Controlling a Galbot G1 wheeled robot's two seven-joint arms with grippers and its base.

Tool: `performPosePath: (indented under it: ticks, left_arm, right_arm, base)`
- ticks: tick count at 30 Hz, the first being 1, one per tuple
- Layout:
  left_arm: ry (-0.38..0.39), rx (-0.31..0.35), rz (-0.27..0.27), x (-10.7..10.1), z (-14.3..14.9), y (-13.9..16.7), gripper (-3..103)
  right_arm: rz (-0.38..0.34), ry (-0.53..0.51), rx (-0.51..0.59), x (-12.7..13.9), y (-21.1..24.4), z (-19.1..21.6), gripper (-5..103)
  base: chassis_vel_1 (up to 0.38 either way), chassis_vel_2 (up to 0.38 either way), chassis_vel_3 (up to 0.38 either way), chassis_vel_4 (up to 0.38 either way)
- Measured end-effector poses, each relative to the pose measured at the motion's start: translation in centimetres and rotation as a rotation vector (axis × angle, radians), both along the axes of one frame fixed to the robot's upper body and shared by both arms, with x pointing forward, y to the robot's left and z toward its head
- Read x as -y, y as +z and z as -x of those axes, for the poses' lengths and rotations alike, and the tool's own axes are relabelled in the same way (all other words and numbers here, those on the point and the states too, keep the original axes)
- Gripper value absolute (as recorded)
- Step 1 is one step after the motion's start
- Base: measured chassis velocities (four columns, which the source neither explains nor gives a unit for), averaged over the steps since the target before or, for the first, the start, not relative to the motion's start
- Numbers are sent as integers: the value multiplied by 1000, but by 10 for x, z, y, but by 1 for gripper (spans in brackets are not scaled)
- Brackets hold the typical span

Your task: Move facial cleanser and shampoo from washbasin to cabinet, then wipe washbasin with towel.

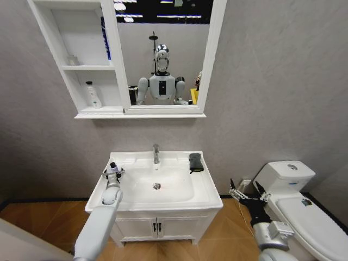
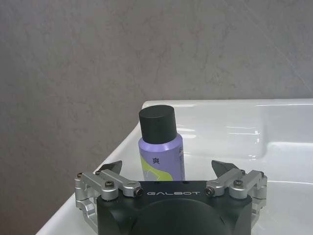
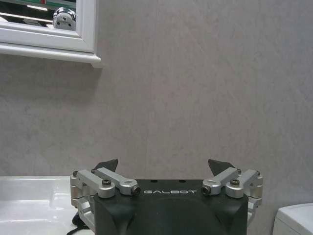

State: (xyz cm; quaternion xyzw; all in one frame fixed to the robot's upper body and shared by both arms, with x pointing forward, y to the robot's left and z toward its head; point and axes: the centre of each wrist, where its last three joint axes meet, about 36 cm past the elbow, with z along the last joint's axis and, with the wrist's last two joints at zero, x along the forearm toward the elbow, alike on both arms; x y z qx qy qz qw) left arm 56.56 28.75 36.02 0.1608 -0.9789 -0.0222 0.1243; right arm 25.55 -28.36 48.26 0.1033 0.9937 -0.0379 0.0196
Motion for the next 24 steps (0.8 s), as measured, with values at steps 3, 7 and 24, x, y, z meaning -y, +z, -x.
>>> performPosePath:
  ticks: [3,7,24]
  left_arm:
    - [7,0,18,-1,-1,-1,100]
    - [10,11,25,-5,-4,-4,100]
    - [14,83,17,-14,-24,-14,100]
  right_arm:
    - [4,-3,-8,-1,-2,1,100]
    - [5,-3,-16,-3,-4,3,100]
    - [9,1,-12,-5,-4,1,100]
  base:
    - [0,0,0,0]
    - [0,0,0,0]
    - [0,0,0,0]
